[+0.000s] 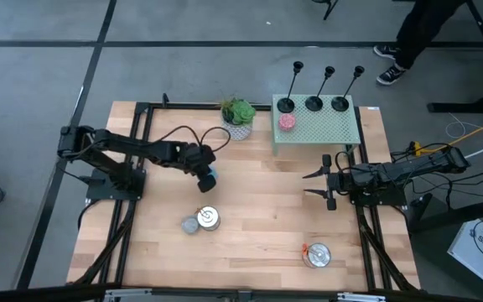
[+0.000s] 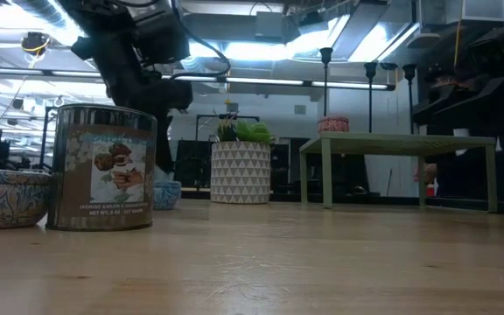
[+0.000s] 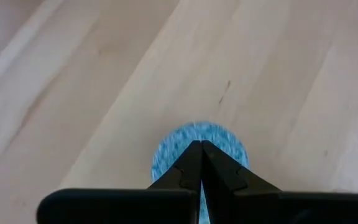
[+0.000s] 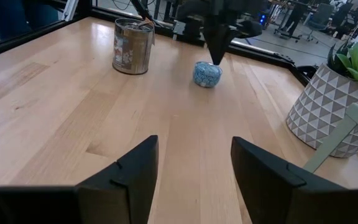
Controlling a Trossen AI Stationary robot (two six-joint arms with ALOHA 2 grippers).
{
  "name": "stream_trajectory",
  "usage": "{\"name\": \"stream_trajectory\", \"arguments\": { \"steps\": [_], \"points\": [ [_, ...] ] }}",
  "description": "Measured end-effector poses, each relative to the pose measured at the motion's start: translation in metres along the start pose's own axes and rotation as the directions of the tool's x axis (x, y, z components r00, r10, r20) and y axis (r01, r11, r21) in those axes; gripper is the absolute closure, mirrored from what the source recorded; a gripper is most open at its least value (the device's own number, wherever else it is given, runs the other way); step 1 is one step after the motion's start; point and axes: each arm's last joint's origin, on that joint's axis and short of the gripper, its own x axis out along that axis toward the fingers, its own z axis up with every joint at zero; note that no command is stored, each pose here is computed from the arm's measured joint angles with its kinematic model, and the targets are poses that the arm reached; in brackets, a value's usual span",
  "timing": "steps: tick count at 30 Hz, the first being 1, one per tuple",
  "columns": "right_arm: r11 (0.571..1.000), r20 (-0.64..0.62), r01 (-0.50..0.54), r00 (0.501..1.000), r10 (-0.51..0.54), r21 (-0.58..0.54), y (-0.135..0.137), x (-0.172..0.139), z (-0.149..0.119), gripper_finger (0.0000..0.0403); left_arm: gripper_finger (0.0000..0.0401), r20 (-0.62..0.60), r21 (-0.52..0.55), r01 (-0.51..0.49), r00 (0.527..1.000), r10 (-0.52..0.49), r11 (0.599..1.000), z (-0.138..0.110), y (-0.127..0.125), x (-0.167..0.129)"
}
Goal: Pick & Place candle stick holders
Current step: Move the blue white scented candle to the middle of the table
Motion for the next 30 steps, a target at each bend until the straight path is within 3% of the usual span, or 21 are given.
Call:
{"name": "stream_trajectory", "arguments": {
  "steps": [9,20,30],
  "points": [
    [1.000,0.000,0.000,1.000,0.000,0.000,0.000,0.000,0.000,0.0199,0.0398,-0.075,0.033,0.039,0.997,-0.036,0.999,0.000,0.002,0.005],
    [1.000,0.000,0.000,1.000,0.000,0.000,0.000,0.000,0.000,0.0199,0.0400,-0.114,0.153,-0.056,0.991,0.074,0.987,0.009,-0.013,-0.016],
    [1.000,0.000,0.000,1.000,0.000,0.000,0.000,0.000,0.000,0.0199,0.0400,-0.183,0.154,-0.112,0.973,0.140,0.982,0.004,-0.014,0.013]
  ]
}}
